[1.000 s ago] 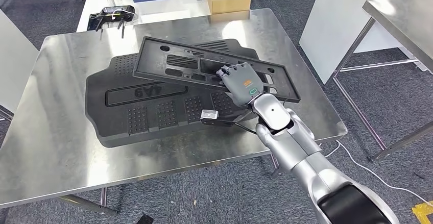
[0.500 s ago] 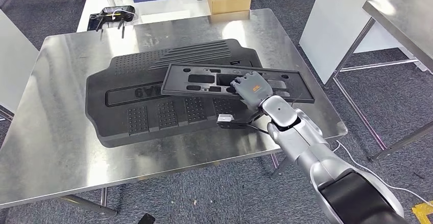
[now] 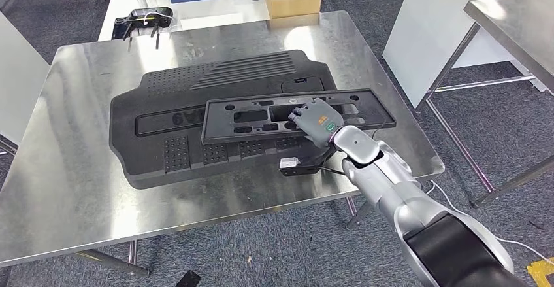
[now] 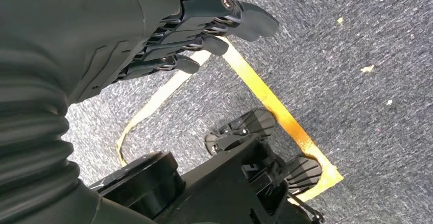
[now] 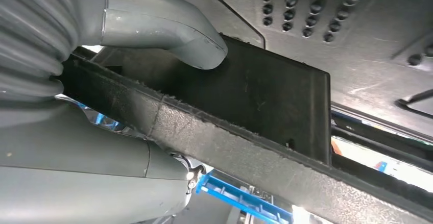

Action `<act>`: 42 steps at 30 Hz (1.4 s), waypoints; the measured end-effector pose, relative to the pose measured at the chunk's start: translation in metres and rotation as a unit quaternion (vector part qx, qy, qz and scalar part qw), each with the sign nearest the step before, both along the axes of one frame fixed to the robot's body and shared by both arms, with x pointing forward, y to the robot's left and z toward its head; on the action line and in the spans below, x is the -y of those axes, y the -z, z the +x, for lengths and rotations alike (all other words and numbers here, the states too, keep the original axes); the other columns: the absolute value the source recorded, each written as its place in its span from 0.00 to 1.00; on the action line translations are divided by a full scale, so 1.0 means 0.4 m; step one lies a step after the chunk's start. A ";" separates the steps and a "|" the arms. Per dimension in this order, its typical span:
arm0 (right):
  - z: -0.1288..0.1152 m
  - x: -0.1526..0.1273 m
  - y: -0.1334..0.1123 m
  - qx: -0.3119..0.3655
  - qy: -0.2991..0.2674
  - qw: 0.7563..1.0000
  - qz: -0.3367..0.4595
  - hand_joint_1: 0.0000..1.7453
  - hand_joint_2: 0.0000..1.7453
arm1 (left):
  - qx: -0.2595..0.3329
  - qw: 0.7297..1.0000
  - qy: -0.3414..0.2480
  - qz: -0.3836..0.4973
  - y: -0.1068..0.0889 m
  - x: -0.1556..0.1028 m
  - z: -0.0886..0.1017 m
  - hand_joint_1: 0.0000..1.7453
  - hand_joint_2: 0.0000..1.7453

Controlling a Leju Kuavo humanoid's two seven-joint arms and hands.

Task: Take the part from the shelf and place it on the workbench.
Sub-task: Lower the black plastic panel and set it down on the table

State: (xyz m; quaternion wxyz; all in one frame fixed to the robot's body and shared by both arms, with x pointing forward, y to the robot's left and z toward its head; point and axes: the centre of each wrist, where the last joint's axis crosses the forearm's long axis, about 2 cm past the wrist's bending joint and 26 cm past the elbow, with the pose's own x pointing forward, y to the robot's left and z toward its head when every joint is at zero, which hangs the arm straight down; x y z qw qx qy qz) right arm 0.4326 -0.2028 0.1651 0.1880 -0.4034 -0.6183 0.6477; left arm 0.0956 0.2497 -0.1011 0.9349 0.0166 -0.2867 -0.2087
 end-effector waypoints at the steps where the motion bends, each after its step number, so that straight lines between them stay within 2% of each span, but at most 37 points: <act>1: 0.000 0.000 0.001 0.001 -0.002 1.000 0.000 1.00 1.00 | 0.000 1.000 0.000 0.000 0.000 0.001 0.000 0.00 1.00; 4: -0.002 -0.002 0.003 0.003 -0.005 1.000 0.000 1.00 1.00 | 0.000 1.000 -0.001 -0.001 0.000 0.002 0.000 0.00 1.00; 8: -0.003 -0.004 0.005 0.004 -0.007 1.000 0.000 0.00 0.00 | -0.001 1.000 0.000 0.001 0.000 0.002 0.001 0.00 1.00; 17: -0.005 0.001 0.013 -0.001 0.013 1.000 0.016 0.00 0.00 | -0.005 1.000 -0.004 0.011 -0.001 0.002 0.001 0.00 1.00; 21: -0.009 0.005 0.022 -0.005 0.021 1.000 0.019 0.00 0.00 | -0.005 1.000 -0.008 0.016 -0.001 0.002 0.001 0.00 0.00; 27: -0.014 0.016 0.037 -0.023 0.034 0.999 0.033 0.00 0.00 | -0.004 1.000 -0.010 0.019 -0.001 0.001 0.001 0.00 0.00; 31: -0.019 0.026 0.052 -0.075 0.041 0.993 0.081 0.00 0.00 | -0.003 1.000 -0.011 0.020 0.000 0.000 0.000 0.00 0.00; 35: -0.028 0.028 0.075 -0.180 0.038 0.972 0.149 0.00 0.00 | -0.001 1.000 -0.009 0.021 0.000 -0.001 -0.001 0.00 0.00; 42: -0.039 0.020 0.088 -0.262 0.023 0.936 0.232 0.00 0.00 | 0.006 1.000 -0.009 0.020 0.001 -0.007 -0.005 0.00 0.00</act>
